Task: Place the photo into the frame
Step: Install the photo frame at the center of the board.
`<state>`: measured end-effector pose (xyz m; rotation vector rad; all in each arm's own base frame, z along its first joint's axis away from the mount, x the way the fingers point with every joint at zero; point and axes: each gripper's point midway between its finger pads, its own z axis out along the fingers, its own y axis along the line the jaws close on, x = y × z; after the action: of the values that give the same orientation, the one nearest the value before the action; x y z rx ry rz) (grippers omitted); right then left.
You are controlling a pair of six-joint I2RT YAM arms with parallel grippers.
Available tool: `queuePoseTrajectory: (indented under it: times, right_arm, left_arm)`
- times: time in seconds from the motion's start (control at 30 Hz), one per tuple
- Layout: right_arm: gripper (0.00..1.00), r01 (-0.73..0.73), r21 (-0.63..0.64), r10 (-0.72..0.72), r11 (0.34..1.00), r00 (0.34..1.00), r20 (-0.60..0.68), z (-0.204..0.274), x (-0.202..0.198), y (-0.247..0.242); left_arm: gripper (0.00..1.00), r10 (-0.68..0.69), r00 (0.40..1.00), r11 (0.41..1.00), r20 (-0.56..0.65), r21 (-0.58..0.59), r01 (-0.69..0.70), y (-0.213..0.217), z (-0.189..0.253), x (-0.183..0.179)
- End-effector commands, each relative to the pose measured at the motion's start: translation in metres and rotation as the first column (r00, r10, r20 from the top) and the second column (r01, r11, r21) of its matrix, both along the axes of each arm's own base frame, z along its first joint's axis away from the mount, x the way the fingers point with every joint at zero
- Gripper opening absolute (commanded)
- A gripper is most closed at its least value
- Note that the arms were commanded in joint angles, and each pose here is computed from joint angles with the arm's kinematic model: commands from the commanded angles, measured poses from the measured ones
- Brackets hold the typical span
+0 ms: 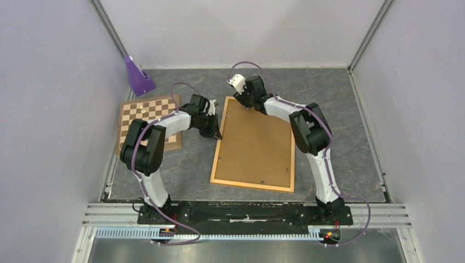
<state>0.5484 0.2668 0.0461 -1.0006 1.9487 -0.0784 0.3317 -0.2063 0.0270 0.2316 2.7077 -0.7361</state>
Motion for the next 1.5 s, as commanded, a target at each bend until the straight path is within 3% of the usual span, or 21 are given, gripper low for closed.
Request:
queuePoseTrajectory:
  times: [0.0,1.07,1.47]
  right_arm:
    - [0.56,0.022,-0.01,-0.022,1.0,0.999,0.032,0.002,0.012,-0.001]
    - [0.55,0.067,-0.044,-0.066,0.997,0.997,0.038,0.005,0.01,-0.024]
    - [0.59,0.002,0.073,-0.003,0.997,1.0,0.019,0.036,0.001,-0.004]
  left_arm:
    - [0.02,-0.085,0.996,0.996,-0.028,0.007,0.085,-0.005,-0.009,-0.014]
    - [0.02,-0.085,0.996,0.996,-0.028,0.006,0.085,-0.005,-0.008,-0.014]
    - [0.02,-0.08,0.996,0.997,-0.027,0.004,0.081,-0.006,-0.008,-0.012]
